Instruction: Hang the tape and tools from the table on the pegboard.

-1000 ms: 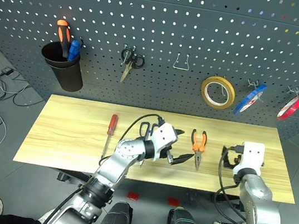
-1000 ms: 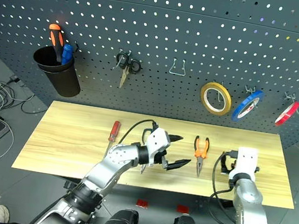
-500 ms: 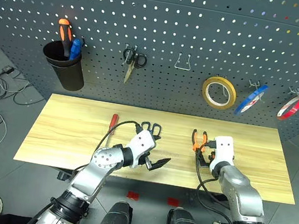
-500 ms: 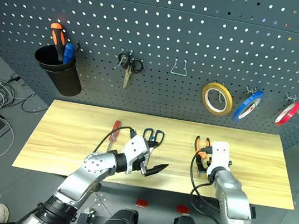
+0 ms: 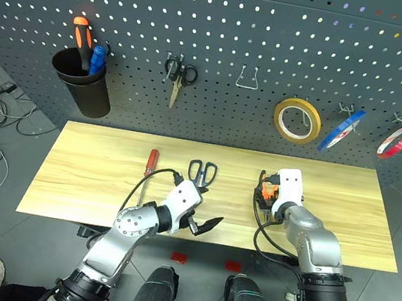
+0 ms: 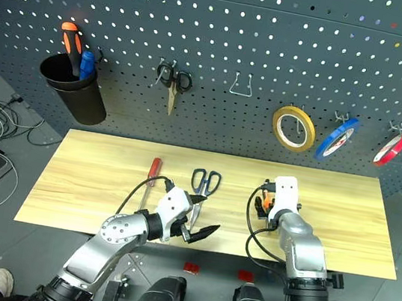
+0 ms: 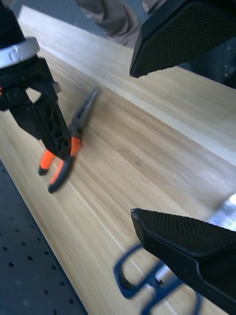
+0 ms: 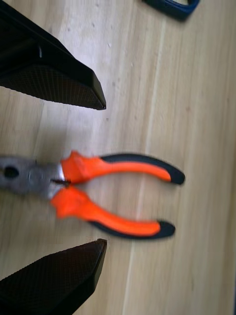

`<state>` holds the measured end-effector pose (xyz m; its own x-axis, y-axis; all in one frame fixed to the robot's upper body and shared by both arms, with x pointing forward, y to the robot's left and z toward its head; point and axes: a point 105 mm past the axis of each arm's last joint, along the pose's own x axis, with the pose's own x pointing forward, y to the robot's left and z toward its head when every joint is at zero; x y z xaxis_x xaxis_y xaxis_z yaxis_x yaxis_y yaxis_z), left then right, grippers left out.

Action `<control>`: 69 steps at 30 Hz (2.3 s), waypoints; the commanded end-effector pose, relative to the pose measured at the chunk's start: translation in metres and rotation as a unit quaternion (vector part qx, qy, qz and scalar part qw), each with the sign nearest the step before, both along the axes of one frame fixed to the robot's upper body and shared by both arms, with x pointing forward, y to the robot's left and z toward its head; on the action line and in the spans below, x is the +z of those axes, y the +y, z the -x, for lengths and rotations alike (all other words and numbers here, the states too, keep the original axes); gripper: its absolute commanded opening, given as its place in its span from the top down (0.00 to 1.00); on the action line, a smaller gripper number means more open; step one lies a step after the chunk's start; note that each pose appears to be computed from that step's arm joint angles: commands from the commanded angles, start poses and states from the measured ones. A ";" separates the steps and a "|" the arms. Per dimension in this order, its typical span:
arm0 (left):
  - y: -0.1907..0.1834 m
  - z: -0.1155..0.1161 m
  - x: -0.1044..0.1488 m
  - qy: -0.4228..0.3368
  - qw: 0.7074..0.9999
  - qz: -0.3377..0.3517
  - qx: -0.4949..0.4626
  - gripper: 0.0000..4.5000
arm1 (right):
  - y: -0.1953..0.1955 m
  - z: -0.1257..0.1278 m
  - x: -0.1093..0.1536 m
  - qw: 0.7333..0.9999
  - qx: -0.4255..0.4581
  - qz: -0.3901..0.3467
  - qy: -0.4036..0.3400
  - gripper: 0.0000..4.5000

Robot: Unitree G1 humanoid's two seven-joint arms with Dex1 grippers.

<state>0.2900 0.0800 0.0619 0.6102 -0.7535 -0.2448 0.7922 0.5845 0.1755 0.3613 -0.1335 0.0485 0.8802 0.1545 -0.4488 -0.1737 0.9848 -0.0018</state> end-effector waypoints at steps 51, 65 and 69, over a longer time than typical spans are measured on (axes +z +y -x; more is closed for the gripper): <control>0.025 -0.010 0.013 -0.018 0.999 -0.004 0.041 0.00 | -0.022 -0.015 0.008 0.998 -0.050 0.048 0.004 0.00; 0.023 -0.011 0.014 -0.019 0.999 -0.003 0.038 0.00 | -0.026 -0.021 0.013 0.997 -0.044 0.060 -0.007 0.48; 0.022 -0.011 0.014 -0.020 0.999 -0.002 0.036 0.00 | -0.025 -0.019 0.013 0.997 -0.028 0.073 -0.007 0.48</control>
